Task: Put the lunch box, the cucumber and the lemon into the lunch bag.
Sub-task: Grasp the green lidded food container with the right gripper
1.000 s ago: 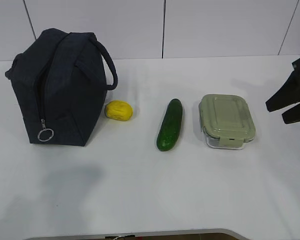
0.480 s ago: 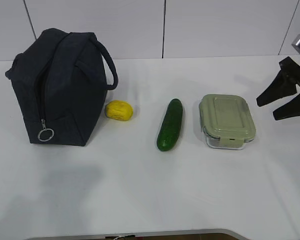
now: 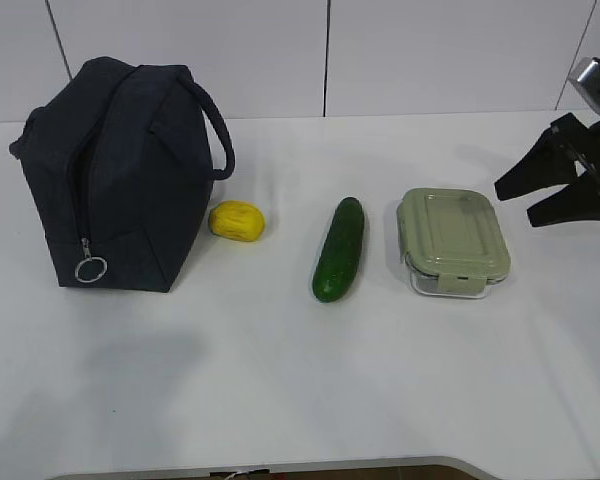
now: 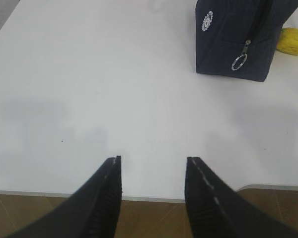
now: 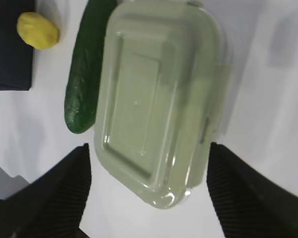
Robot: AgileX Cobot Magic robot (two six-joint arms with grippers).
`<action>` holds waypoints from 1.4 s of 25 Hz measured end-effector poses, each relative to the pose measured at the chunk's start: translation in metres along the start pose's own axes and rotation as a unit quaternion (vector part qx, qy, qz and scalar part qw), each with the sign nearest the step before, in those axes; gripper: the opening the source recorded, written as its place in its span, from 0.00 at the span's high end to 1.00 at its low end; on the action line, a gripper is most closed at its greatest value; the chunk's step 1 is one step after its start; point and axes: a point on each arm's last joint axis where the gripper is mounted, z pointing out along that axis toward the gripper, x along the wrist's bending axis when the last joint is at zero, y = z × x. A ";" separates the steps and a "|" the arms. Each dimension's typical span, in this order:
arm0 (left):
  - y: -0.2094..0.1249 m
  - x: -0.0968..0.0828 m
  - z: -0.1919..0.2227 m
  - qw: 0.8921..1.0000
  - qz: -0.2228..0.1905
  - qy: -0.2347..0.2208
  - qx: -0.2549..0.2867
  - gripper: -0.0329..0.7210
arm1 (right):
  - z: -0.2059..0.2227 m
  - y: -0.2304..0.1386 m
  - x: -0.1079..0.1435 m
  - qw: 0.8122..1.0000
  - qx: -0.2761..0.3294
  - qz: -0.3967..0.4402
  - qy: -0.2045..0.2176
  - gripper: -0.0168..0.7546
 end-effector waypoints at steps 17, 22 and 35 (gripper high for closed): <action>0.000 -0.003 0.000 1.000 -0.007 -0.014 0.001 0.55 | -0.010 -0.010 -0.021 0.998 -0.052 -0.005 0.042 0.24; 0.000 -0.003 0.000 1.000 -0.008 -0.015 0.001 0.55 | -0.006 -0.012 -0.031 0.997 -0.062 0.000 0.054 0.25; 0.000 -0.003 0.000 1.000 -0.008 -0.016 0.001 0.55 | 0.022 -0.013 -0.057 0.994 -0.060 0.045 0.085 0.25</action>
